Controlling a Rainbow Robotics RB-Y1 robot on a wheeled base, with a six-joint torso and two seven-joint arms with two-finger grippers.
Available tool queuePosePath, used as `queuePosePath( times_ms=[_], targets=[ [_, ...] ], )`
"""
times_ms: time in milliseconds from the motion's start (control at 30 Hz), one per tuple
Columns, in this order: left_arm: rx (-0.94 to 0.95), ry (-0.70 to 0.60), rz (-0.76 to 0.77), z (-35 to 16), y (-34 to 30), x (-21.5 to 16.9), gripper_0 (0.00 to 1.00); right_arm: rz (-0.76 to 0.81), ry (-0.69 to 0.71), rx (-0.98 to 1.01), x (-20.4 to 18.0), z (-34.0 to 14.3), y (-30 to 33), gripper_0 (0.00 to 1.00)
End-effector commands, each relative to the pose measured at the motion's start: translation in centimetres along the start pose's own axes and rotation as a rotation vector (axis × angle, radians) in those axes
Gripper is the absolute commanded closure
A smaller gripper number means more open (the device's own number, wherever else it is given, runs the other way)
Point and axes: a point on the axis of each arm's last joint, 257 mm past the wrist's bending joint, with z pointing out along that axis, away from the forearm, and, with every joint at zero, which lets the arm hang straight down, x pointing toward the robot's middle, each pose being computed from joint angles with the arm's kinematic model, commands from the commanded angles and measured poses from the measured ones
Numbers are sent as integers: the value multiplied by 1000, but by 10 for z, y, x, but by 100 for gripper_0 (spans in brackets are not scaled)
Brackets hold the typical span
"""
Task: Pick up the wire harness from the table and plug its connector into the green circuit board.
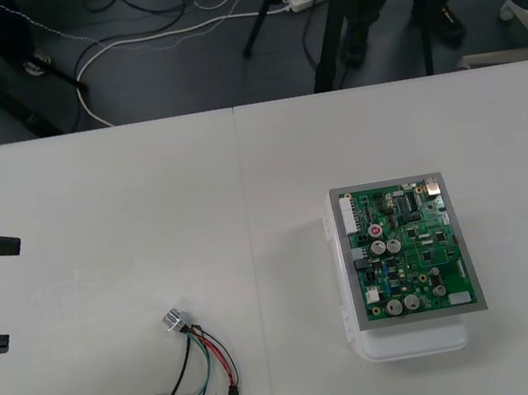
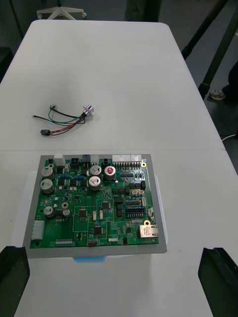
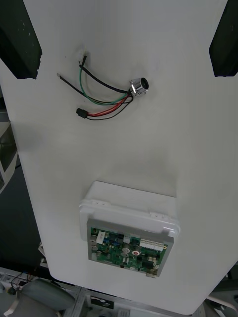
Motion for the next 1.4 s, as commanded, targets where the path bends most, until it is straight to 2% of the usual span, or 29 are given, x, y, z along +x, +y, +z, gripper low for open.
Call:
queuePosePath(
  times_ms=[33,1400],
  targets=[
    [28,39,69,-12,-9,0,0,-45,-9,-29,-6,3,8,0],
    [28,39,69,-12,-9,0,0,-45,-9,-29,-6,3,8,0]
  ],
)
